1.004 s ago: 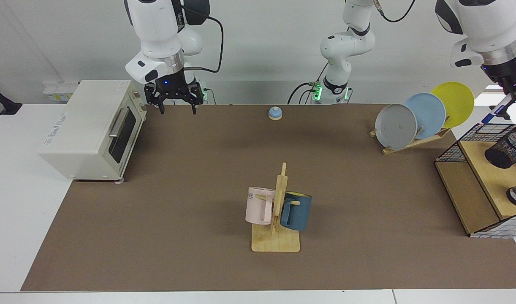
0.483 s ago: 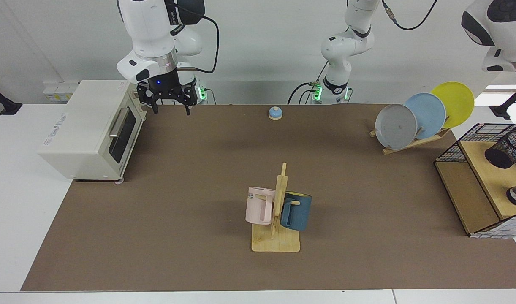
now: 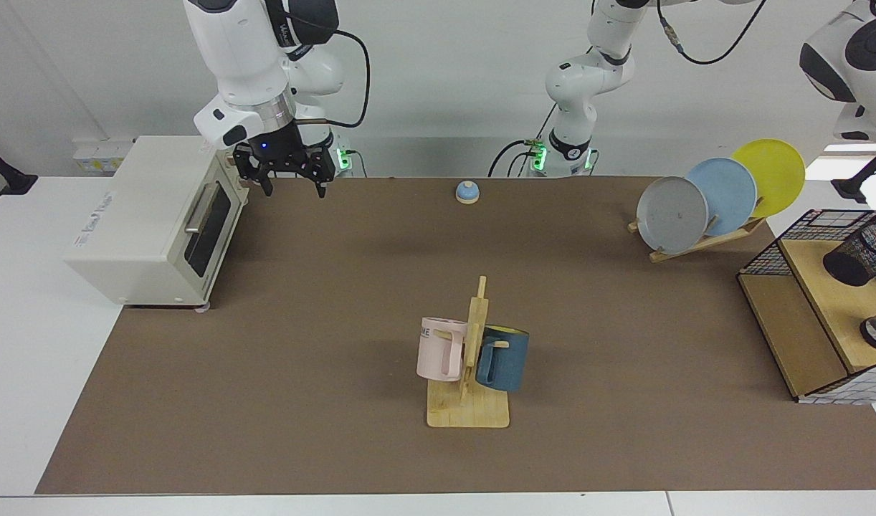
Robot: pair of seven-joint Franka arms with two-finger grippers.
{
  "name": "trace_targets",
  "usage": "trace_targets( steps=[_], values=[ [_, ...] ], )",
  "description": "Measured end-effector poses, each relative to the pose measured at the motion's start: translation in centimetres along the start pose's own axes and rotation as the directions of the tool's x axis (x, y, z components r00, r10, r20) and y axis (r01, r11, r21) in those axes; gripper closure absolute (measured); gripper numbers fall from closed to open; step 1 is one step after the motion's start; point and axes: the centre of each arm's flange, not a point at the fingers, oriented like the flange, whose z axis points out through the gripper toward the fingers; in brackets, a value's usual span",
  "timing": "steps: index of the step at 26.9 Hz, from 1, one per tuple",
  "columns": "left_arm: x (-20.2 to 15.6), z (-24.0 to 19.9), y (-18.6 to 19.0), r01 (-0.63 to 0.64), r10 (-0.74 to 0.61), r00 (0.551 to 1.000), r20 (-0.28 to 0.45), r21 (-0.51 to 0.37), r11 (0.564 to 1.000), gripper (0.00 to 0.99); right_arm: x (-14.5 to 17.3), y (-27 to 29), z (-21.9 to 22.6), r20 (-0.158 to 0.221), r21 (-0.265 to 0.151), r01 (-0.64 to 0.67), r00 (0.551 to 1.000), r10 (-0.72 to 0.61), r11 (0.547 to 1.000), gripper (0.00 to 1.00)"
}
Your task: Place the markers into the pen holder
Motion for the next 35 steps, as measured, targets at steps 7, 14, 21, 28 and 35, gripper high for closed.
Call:
trace_targets(
  steps=[7,14,21,28,35],
  values=[
    [-0.3,0.6,-0.2,-0.062,0.062,0.998,0.003,0.006,0.998,0.815,-0.1,-0.3,0.1,0.001,0.000,0.003,1.000,-0.003,1.000,0.00],
    [0.5,3.0,-0.8,-0.126,0.126,0.992,-0.005,-0.007,0.992,0.815,-0.1,-0.3,0.0,0.000,0.001,0.003,1.000,-0.003,1.000,0.00],
    [0.1,4.6,-0.9,-0.156,0.156,0.988,-0.005,-0.004,0.988,0.815,0.0,0.0,0.0,0.000,0.002,-0.004,1.000,0.004,1.000,0.00],
    [-0.7,5.8,-0.5,-0.182,0.182,0.983,-0.002,0.003,0.983,0.815,0.1,0.4,0.0,0.000,0.002,-0.011,1.000,0.011,1.000,0.00],
    [-0.1,7.7,-0.6,-0.201,0.201,0.979,-0.023,-0.005,0.980,0.815,0.1,0.5,0.0,0.000,0.002,-0.013,1.000,0.013,1.000,0.00]
  ],
)
